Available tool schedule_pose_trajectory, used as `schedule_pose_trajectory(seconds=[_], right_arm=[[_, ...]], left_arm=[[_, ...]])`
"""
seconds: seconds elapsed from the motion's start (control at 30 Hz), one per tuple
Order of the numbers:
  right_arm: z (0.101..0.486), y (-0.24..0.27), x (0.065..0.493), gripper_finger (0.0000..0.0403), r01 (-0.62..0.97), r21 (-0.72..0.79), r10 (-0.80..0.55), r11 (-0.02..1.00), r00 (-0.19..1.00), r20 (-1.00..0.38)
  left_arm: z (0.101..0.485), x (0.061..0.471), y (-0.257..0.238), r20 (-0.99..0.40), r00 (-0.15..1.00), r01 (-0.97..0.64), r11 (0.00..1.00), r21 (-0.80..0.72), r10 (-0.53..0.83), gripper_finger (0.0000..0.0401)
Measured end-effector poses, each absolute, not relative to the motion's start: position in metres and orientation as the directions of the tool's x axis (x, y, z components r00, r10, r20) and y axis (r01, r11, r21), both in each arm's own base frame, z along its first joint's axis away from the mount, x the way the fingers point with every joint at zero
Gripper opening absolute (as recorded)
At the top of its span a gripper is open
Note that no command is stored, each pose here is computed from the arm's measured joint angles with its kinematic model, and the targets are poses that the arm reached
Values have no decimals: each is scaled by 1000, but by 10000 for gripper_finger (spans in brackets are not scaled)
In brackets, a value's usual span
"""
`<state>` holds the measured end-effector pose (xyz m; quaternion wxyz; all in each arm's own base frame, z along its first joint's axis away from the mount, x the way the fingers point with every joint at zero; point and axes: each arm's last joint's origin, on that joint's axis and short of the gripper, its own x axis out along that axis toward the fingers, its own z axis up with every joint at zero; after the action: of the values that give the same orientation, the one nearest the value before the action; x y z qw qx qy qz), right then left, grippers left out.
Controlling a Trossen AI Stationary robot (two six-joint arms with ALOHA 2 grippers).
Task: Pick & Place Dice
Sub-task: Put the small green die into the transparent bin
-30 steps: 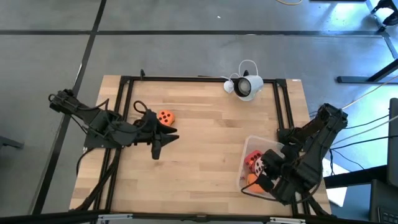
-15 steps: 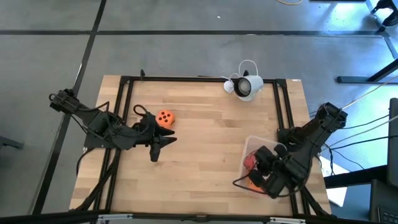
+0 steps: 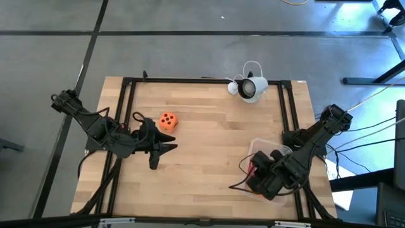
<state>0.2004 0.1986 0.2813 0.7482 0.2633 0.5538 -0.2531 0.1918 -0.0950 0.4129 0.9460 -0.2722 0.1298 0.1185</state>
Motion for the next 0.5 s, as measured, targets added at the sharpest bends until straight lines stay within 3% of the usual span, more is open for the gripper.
schedule_pose_trajectory(seconds=[0.5], right_arm=[[281,205,203,51,629,170,5,759,256,-967]], left_arm=[[413,192,-94,-306,936,-304,832,-464,172,139]])
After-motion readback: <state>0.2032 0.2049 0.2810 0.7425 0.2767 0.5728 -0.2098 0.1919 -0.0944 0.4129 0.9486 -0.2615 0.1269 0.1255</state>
